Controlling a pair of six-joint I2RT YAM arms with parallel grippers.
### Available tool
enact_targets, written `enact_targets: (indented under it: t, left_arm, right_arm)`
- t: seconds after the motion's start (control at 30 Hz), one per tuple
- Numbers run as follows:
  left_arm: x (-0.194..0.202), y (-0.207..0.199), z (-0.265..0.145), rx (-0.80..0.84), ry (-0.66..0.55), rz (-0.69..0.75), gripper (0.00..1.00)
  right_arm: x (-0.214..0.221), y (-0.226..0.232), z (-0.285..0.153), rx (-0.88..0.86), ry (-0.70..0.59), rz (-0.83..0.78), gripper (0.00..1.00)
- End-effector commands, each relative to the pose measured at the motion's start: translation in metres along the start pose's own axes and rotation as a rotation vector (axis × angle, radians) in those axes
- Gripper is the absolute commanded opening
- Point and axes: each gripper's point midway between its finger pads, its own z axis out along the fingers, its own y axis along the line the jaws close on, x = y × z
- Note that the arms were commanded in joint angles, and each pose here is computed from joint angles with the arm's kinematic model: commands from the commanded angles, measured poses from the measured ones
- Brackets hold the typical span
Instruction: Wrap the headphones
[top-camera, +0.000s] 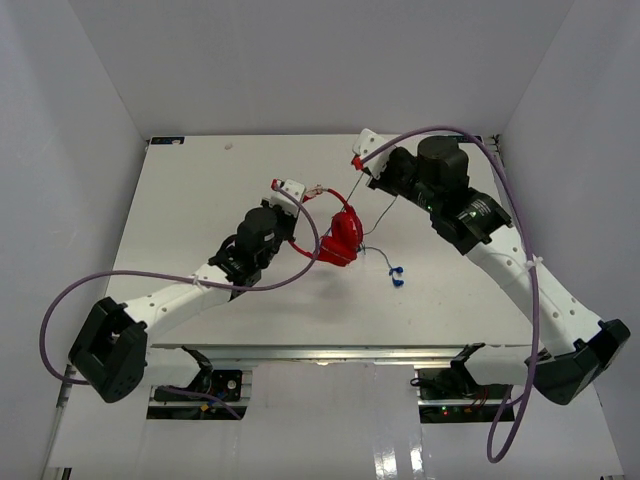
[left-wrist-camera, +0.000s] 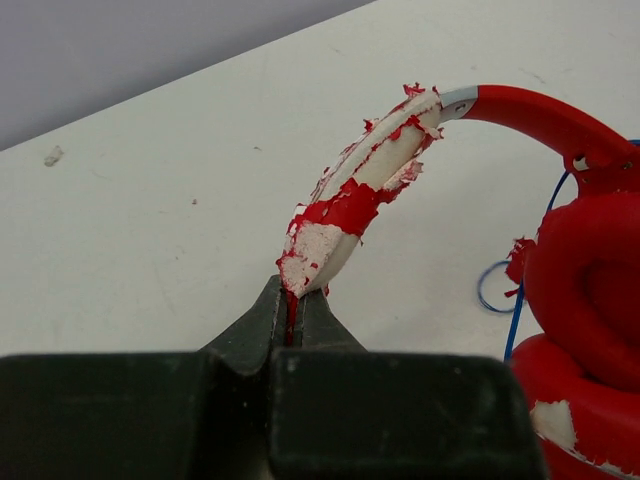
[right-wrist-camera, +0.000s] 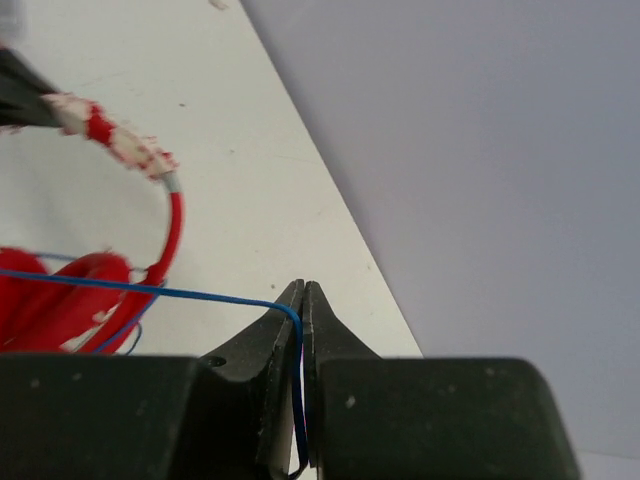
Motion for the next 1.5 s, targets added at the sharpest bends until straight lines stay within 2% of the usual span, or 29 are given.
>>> enact_targets:
  t: [0.0, 0.17, 0.27, 0.4, 0.57, 0.6, 0.63, 0.73, 0.77, 0.97, 1.1, 1.17, 1.23, 1.33, 1.47]
  left_arm:
    - [-0.050, -0.020, -0.035, 0.170, -0.150, -0.128, 0.00]
    - [-0.079, -0.021, -0.069, 0.242, -0.204, -0.226, 0.00]
    - [-0.097, -0.022, -0.086, 0.286, -0.245, -0.280, 0.00]
    - [-0.131, -0.023, -0.105, 0.347, -0.308, -0.383, 0.00]
    - [-0.184, -0.031, -0.123, 0.457, -0.381, -0.517, 0.00]
    - [-0.197, -0.032, -0.125, 0.475, -0.397, -0.554, 0.00]
    - [-0.208, -0.032, -0.129, 0.494, -0.410, -0.585, 0.00]
    - [-0.242, -0.036, -0.132, 0.554, -0.453, -0.709, 0.00]
    - [-0.250, -0.039, -0.129, 0.572, -0.458, -0.746, 0.00]
    - [-0.309, -0.032, -0.123, 0.614, -0.577, -0.984, 0.00]
    - [-0.329, -0.031, -0.095, 0.555, -0.605, -1.054, 0.00]
    - [-0.342, -0.017, -0.091, 0.485, -0.640, -1.083, 0.00]
    - [-0.346, -0.003, -0.079, 0.383, -0.657, -1.106, 0.00]
    - [-0.334, 0.031, -0.057, 0.122, -0.651, -1.124, 0.00]
    - [-0.329, 0.070, -0.048, -0.135, -0.683, -0.990, 0.00]
  right_arm:
    - [0.021, -0.057, 0.013, 0.226, 0.026, 0.074, 0.08]
    - [0.087, -0.073, 0.028, 0.225, 0.092, 0.235, 0.08]
    - [0.113, -0.061, 0.036, 0.163, 0.086, 0.316, 0.08]
    - [0.123, -0.037, 0.047, 0.040, 0.020, 0.440, 0.08]
    - [0.098, 0.026, 0.053, -0.291, -0.198, 0.607, 0.08]
    - [0.082, 0.033, 0.050, -0.359, -0.264, 0.639, 0.08]
    - [0.078, 0.046, 0.047, -0.426, -0.276, 0.702, 0.08]
    - [0.058, 0.066, 0.038, -0.562, -0.377, 0.835, 0.08]
    - [0.050, 0.068, 0.034, -0.581, -0.426, 0.834, 0.08]
    - [0.024, 0.116, 0.016, -0.731, -0.488, 0.935, 0.08]
    - [0.009, 0.143, 0.003, -0.796, -0.517, 0.900, 0.08]
    - [0.003, 0.156, -0.005, -0.819, -0.527, 0.878, 0.08]
    - [-0.001, 0.166, -0.014, -0.831, -0.539, 0.858, 0.08]
    - [-0.005, 0.174, -0.028, -0.835, -0.552, 0.832, 0.08]
    - [-0.007, 0.176, -0.043, -0.819, -0.555, 0.783, 0.08]
